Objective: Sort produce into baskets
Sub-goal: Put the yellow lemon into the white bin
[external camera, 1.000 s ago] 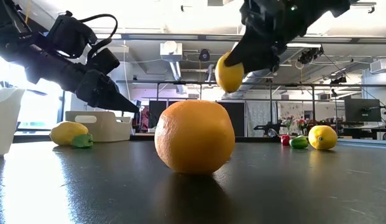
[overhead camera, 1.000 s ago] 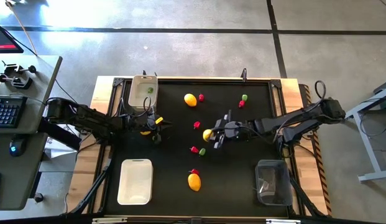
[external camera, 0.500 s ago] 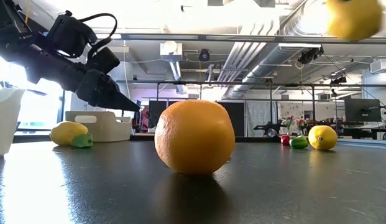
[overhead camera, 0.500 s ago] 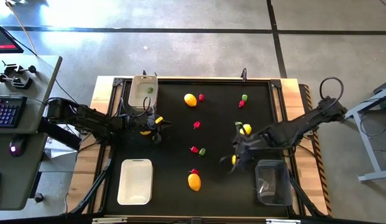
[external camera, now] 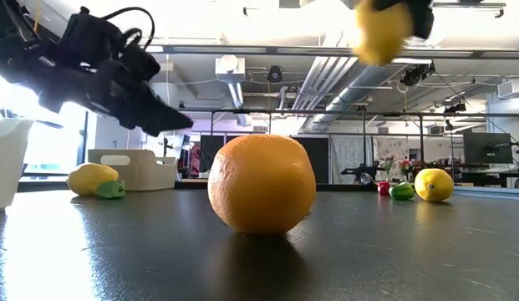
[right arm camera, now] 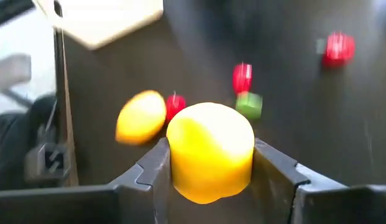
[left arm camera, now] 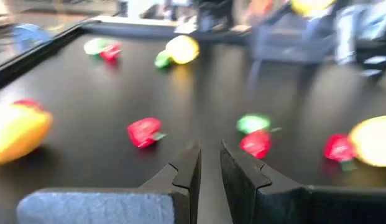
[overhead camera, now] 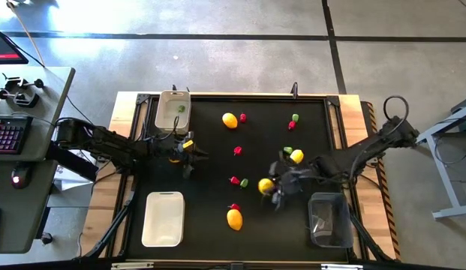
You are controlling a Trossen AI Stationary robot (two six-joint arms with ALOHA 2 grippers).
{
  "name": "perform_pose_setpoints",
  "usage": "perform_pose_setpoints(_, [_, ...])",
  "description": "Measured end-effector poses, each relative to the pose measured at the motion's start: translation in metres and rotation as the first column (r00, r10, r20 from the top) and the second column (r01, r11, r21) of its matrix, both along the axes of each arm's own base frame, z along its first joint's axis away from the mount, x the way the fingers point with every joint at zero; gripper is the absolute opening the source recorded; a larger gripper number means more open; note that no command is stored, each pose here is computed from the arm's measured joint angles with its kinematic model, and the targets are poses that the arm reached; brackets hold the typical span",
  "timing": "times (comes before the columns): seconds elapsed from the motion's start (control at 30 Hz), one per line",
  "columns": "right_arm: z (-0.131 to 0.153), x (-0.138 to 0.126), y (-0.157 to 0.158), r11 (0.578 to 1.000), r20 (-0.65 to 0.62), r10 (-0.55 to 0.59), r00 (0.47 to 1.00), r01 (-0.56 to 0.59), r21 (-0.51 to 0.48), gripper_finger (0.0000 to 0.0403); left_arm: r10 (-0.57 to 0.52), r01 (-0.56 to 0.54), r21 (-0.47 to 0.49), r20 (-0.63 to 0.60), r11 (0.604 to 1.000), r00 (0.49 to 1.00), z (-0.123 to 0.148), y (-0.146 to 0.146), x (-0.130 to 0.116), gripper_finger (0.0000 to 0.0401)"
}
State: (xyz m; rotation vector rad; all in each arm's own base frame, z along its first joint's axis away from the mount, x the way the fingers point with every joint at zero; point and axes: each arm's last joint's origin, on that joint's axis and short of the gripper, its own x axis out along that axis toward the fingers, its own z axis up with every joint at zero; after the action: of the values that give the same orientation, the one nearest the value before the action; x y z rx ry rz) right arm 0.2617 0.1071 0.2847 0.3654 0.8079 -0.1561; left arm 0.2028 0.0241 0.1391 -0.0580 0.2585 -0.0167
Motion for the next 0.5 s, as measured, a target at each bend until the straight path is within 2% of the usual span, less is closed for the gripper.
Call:
perform_pose_setpoints(0.1, [-0.019,0.015,-0.015,0.998,0.15,0.031,0.988,-0.023,-0.056,0.0153,-0.076,0.076,-0.016,0.037,0.997,0.996,0.003,-0.005,0.001,0.0046])
perform_pose_setpoints(0.2, [-0.037,0.024,-0.033,0.994,0.297,0.067,0.953,-0.037,-0.104,0.0153,-0.153,0.151,0.039,0.059,0.988,0.986,0.005,-0.012,0.002,0.0046])
perform_pose_setpoints(0.33, [-0.053,0.03,-0.052,0.986,0.453,0.115,0.884,-0.046,-0.162,0.0153,-0.168,0.157,0.11,0.102,0.982,0.981,0.013,-0.022,0.008,0.0054])
perform_pose_setpoints(0.5, [-0.059,0.036,-0.062,0.968,0.549,0.181,0.816,-0.05,-0.246,0.0153,-0.162,0.14,0.163,0.133,0.977,0.978,0.029,-0.031,0.023,0.0088])
